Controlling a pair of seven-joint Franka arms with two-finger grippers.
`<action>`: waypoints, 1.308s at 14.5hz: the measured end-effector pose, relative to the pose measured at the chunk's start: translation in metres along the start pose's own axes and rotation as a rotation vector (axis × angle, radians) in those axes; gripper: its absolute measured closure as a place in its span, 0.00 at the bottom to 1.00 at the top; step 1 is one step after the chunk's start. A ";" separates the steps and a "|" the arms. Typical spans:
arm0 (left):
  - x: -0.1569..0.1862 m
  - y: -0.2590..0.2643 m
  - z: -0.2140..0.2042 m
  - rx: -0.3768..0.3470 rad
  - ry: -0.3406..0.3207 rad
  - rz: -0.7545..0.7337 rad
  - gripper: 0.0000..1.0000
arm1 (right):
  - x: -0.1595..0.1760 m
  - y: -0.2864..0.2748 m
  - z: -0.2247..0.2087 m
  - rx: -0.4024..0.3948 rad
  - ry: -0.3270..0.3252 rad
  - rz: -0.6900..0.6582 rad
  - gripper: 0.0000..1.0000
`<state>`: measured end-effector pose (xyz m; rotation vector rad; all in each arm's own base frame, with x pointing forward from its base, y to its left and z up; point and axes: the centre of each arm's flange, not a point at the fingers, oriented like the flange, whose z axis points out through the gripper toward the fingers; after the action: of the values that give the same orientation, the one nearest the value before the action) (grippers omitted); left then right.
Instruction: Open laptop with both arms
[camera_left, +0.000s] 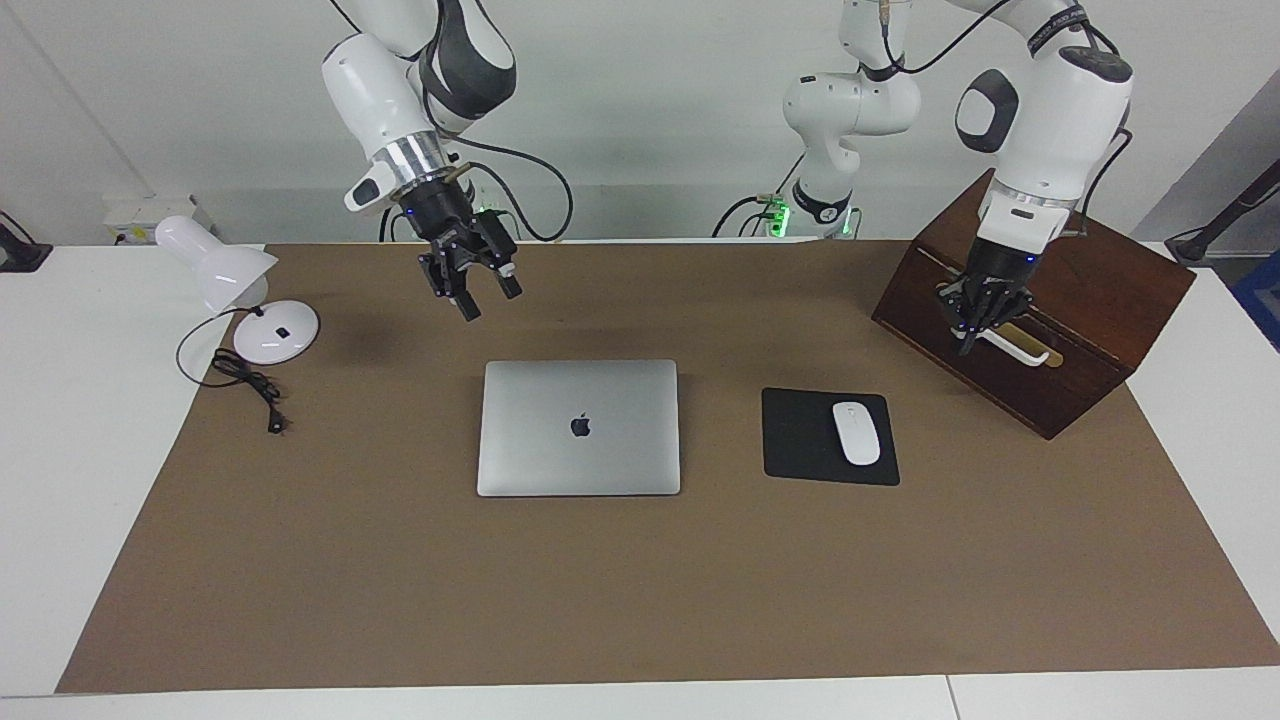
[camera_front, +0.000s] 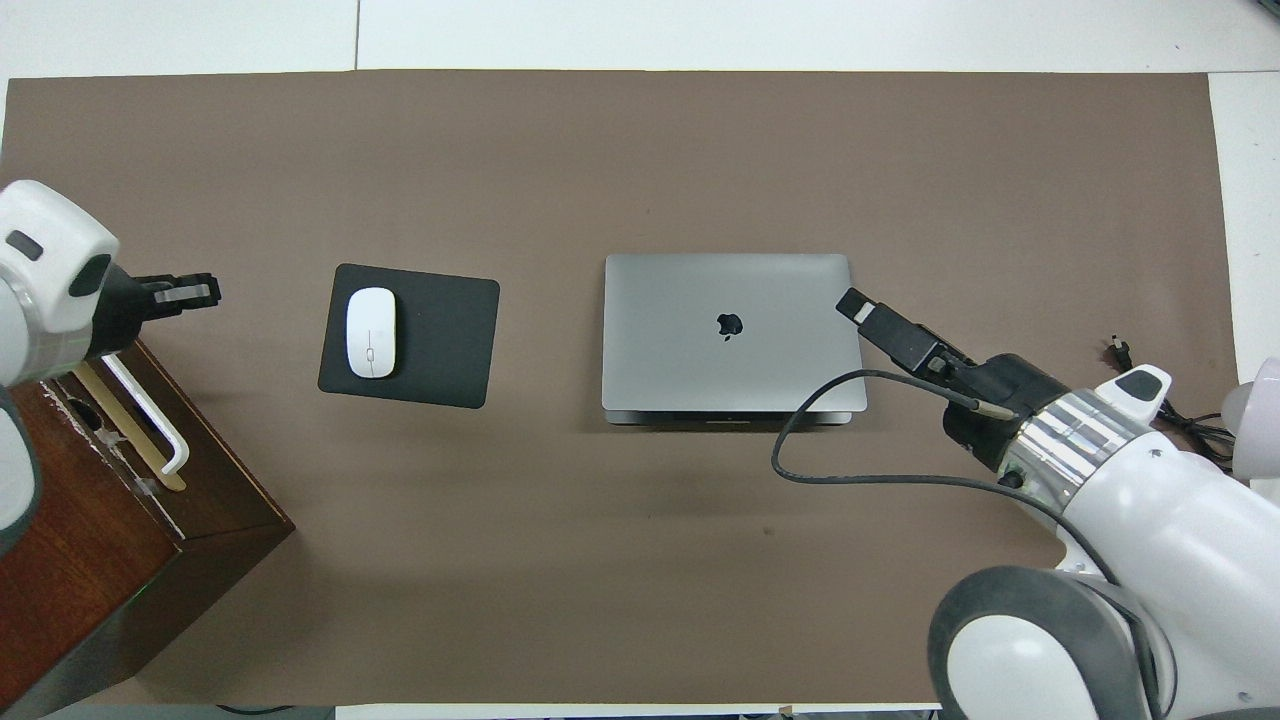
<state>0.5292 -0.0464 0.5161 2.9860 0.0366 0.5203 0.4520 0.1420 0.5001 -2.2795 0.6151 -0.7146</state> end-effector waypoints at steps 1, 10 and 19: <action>-0.012 0.007 0.009 -0.007 0.026 0.015 0.99 | -0.006 -0.003 0.005 0.001 -0.004 0.028 0.00; -0.127 0.084 0.086 -0.103 0.246 0.185 0.99 | -0.027 -0.003 0.023 -0.004 -0.051 0.319 0.00; -0.196 0.146 0.146 -0.194 0.380 0.334 0.99 | -0.043 0.002 0.043 -0.059 -0.107 0.558 0.00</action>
<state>0.3951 -0.2146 0.3300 2.6707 -0.4581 1.0536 0.4469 0.1846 0.4579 -2.0329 1.1653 -0.3023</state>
